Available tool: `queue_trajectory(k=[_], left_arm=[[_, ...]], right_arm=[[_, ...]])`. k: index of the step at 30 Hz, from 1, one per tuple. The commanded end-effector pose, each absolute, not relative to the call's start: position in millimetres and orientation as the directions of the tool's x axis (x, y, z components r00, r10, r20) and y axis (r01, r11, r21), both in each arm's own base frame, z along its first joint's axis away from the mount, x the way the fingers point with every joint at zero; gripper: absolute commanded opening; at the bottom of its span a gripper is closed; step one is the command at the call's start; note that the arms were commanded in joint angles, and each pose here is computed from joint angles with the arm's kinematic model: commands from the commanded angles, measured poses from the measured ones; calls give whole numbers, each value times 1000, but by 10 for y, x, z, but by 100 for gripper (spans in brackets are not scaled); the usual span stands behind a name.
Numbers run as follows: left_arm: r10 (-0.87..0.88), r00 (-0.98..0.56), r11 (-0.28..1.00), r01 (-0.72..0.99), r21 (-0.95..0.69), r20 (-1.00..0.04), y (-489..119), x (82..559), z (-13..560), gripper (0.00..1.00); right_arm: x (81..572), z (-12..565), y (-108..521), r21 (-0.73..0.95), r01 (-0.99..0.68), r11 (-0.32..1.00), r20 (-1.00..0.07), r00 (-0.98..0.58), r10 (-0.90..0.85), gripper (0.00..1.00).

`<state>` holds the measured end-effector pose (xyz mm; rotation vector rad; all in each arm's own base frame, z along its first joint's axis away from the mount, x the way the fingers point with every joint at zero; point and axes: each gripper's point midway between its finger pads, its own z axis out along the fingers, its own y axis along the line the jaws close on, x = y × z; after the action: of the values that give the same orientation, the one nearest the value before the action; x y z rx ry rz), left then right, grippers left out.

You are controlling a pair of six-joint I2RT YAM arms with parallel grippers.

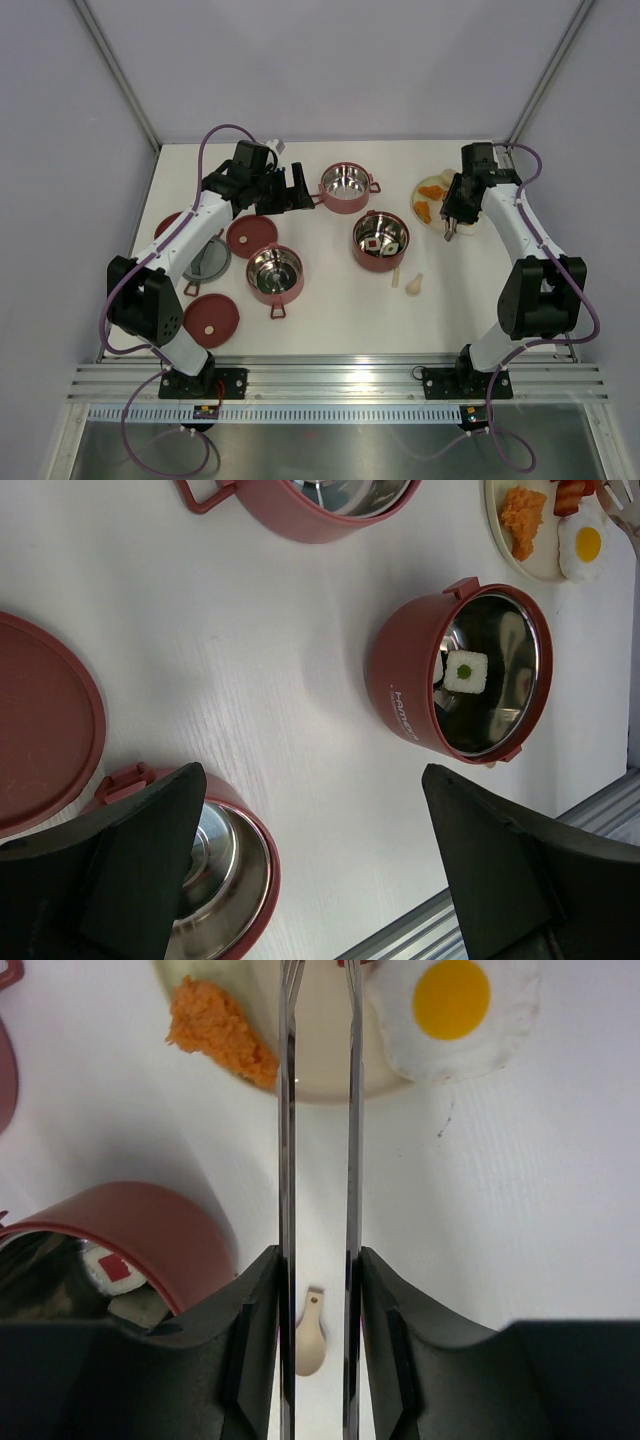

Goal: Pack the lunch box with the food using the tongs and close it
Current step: Adjust the fake food on the plate, then pick up the fake food from the plate.

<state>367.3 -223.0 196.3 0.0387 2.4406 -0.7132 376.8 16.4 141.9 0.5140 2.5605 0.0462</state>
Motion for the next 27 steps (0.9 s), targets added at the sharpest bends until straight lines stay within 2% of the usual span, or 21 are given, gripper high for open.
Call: queue_trajectory(k=[1, 5, 12, 27], left_arm=[[-128, -793, 851, 221, -477, -596, -2246, 3718, 2121, 95], [-128, -798, 851, 217, -479, -589, -2244, 3717, 2095, 95], [-126, -800, 851, 217, -478, -587, -2258, 3732, 2078, 94], [-121, -809, 845, 220, -487, -576, -2308, 3743, 2071, 94]], right_arm=[[3808, 1516, 37, 120, 335, 934, -513, -785, 347, 43], [3758, 1375, -92, 109, 348, 931, -468, -808, 357, 46], [3753, 1312, -169, 86, 353, 931, -456, -817, 352, 50], [3874, 1579, -138, 121, 322, 939, -513, -789, 337, 50]])
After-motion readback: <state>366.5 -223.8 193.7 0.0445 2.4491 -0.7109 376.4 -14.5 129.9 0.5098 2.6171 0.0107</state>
